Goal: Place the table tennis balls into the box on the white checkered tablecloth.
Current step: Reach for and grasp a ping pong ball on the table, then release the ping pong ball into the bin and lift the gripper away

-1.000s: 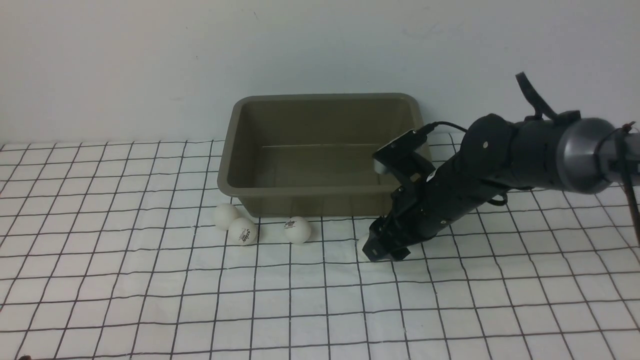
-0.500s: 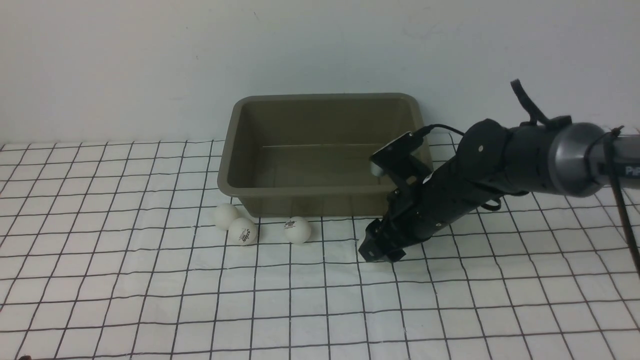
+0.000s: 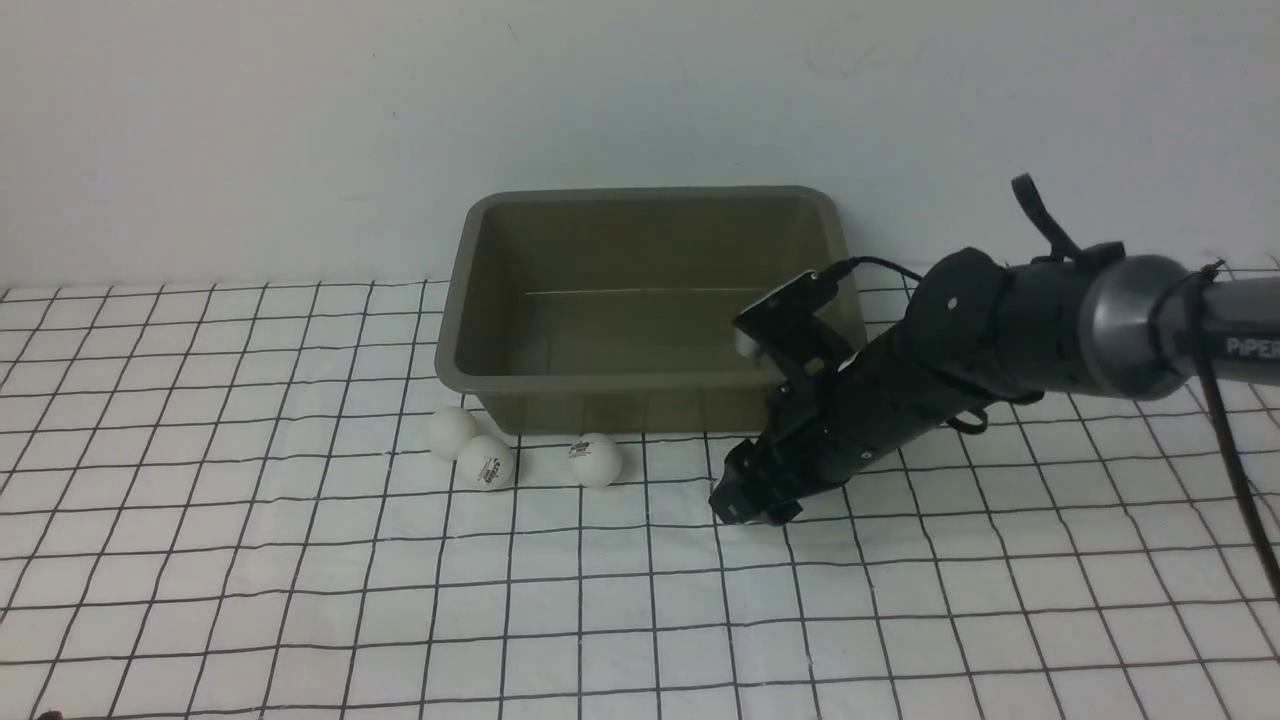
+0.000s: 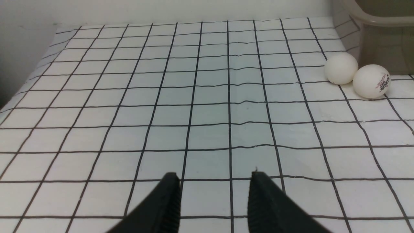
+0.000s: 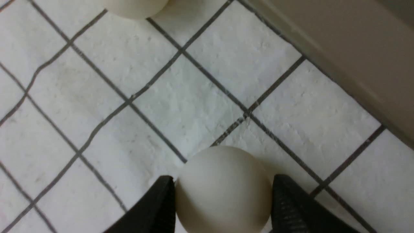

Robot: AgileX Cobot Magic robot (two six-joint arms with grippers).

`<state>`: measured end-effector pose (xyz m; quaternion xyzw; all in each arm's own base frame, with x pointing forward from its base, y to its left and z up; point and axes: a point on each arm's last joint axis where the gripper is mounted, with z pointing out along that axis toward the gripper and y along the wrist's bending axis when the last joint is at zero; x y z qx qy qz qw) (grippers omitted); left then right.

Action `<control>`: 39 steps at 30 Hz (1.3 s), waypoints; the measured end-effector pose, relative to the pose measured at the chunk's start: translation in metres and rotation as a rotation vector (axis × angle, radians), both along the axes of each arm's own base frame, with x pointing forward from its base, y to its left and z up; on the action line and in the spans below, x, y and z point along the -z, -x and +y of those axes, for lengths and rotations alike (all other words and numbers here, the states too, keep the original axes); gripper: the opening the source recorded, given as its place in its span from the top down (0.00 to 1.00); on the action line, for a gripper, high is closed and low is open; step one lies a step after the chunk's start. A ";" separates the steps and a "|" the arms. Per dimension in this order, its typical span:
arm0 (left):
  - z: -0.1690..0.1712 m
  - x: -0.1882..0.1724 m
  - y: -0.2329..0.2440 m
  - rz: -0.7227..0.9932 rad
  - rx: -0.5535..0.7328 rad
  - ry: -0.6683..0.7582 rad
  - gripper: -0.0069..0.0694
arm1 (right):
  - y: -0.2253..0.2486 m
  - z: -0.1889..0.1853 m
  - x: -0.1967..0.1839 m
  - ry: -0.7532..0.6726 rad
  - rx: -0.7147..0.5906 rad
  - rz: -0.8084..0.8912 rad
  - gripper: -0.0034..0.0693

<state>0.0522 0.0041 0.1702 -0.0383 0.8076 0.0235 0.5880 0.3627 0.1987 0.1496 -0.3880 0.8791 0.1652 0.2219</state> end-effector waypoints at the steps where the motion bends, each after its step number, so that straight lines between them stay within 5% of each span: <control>1: 0.000 0.000 0.000 0.000 0.000 0.000 0.56 | 0.001 0.000 -0.002 0.002 -0.008 -0.001 0.48; 20: 0.000 0.000 0.000 0.000 0.000 0.000 0.56 | 0.027 -0.014 -0.153 -0.109 -0.037 -0.342 0.48; 27: 0.000 0.000 0.000 0.000 0.000 0.000 0.56 | -0.016 -0.002 -0.152 -0.125 -0.016 -0.369 0.48; 39: 0.000 0.000 0.000 0.000 0.000 0.000 0.56 | -0.072 0.004 -0.095 -0.091 0.029 -0.245 0.47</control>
